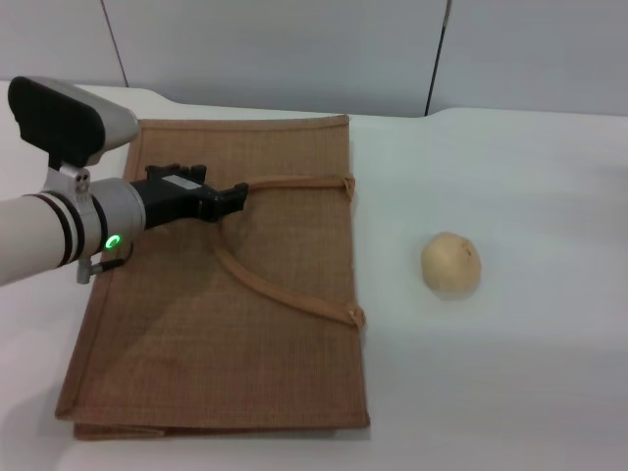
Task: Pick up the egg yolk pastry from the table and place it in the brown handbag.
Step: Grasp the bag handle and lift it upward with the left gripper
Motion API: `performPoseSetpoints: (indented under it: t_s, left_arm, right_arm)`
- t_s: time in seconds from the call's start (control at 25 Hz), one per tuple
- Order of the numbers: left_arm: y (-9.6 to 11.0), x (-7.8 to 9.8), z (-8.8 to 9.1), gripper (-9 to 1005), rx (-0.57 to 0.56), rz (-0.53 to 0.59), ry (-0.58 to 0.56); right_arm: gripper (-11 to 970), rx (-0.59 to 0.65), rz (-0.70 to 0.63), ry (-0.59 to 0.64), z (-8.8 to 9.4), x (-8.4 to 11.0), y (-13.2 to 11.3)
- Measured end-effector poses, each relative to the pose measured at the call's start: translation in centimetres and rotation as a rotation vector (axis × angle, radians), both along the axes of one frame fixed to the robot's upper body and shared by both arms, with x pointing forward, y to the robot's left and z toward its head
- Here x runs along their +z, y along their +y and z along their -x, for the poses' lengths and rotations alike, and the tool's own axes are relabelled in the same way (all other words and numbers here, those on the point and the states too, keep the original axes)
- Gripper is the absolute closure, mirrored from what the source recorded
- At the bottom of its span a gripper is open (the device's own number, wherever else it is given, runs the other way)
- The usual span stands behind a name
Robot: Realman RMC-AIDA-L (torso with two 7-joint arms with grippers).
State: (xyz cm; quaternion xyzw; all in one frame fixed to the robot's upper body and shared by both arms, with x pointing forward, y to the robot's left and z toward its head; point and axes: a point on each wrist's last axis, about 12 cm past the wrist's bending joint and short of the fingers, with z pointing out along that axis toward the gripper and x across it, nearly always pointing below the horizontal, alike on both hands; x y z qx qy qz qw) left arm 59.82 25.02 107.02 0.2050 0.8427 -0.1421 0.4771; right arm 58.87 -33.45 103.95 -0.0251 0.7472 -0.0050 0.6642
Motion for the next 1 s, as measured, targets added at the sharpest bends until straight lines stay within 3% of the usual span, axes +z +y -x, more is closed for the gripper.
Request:
performPoseSetpoints:
  t_s: [0.56,1.0]
  left_arm:
    - [-1.1,1.1,-0.4,380,-0.059,-0.048,0.071]
    - [-1.1,0.8,-0.6,396,-0.046,-0.074,0.111]
  right_arm:
    - [67,0.000,0.001,0.011,-0.2,0.0,0.1]
    - [67,-0.001,0.001,0.011,-0.2,0.0,0.1]
